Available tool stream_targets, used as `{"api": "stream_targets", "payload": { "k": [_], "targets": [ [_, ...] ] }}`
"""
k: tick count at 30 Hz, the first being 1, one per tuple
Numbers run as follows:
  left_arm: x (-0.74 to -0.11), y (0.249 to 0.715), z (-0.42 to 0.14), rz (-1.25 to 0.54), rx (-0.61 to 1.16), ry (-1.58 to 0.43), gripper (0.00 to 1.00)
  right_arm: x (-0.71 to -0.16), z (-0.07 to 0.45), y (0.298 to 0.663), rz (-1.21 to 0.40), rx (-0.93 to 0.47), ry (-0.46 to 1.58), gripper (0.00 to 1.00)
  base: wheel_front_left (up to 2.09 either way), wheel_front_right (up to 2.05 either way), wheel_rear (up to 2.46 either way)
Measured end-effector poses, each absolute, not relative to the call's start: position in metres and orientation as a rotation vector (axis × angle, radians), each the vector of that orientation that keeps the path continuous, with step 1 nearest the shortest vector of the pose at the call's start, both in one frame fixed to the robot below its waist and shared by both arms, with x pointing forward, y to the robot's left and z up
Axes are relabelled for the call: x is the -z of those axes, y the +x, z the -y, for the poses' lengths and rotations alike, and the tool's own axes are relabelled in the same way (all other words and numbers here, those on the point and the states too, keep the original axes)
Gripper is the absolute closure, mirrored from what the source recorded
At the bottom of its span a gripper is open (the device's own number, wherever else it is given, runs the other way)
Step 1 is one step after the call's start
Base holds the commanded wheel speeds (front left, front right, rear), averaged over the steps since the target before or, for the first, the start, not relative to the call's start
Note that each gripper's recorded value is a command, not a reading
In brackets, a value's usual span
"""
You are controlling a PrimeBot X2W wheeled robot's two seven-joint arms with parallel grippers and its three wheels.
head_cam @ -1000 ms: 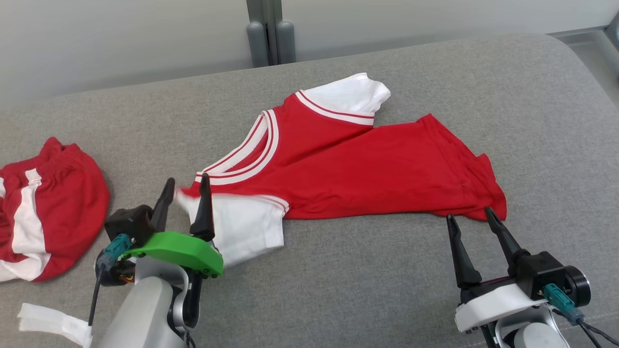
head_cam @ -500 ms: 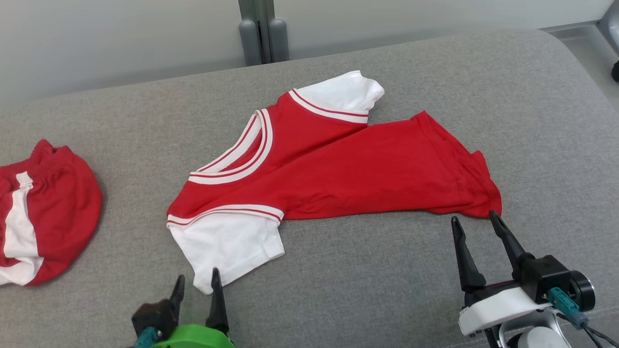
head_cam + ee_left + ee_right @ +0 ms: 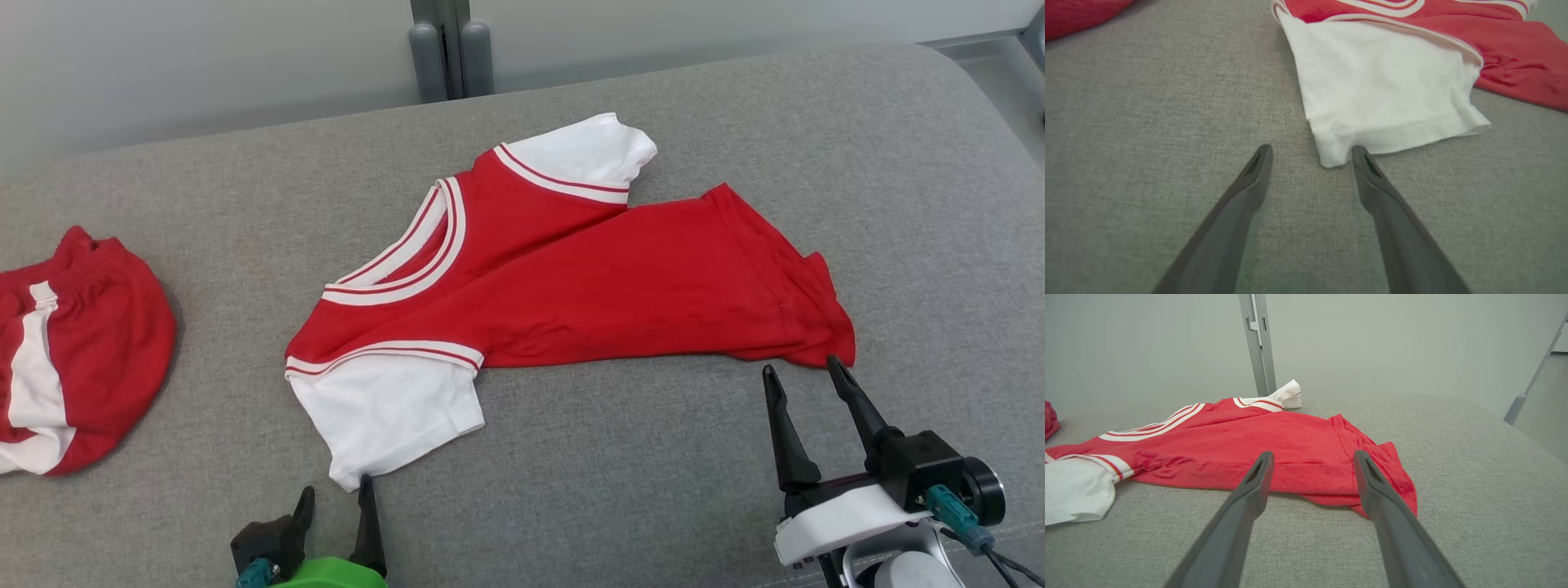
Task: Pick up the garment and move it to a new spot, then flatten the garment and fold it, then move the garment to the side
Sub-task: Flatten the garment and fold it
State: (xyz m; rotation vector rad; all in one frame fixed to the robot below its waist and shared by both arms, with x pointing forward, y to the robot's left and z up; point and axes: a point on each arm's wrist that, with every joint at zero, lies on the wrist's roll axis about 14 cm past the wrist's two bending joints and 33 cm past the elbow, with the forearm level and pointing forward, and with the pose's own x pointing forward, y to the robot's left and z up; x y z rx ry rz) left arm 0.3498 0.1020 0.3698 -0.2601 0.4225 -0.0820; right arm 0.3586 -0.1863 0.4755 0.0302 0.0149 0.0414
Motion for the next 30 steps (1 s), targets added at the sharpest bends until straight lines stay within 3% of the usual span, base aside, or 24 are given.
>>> {"api": "stream_targets", "payload": {
  "k": [3,5,7,13,20,30],
  "targets": [
    [-0.368,0.354,-0.101,-0.422,0.092,-0.248,0.25,-0.475,0.186,0.359,-0.017,-0.042,0.032,0.00,0.00,0.00,0.00],
    [-0.369,0.358,-0.100,-0.418,0.098,-0.241,0.56,-0.475,0.186,0.358,-0.016,-0.041,0.033,0.00,0.00,0.00,0.00],
    [-0.369,0.359,-0.097,-0.416,0.116,-0.244,0.97,-0.476,0.187,0.358,-0.015,-0.037,0.033,0.00,0.00,0.00,0.00],
    [-0.376,0.361,-0.084,-0.388,0.191,-0.255,1.00,-0.478,0.191,0.358,-0.009,-0.028,0.023,0.00,0.00,0.00,0.00],
    [-0.407,0.371,-0.109,-0.269,0.136,-0.273,1.00,-0.476,0.212,0.358,-0.015,0.031,0.013,0.00,0.00,0.00,0.00],
    [-0.419,0.377,-0.136,-0.214,0.084,-0.255,1.00,-0.440,0.222,0.391,-0.134,0.050,0.020,0.00,0.00,0.00,0.00]
  ]
}}
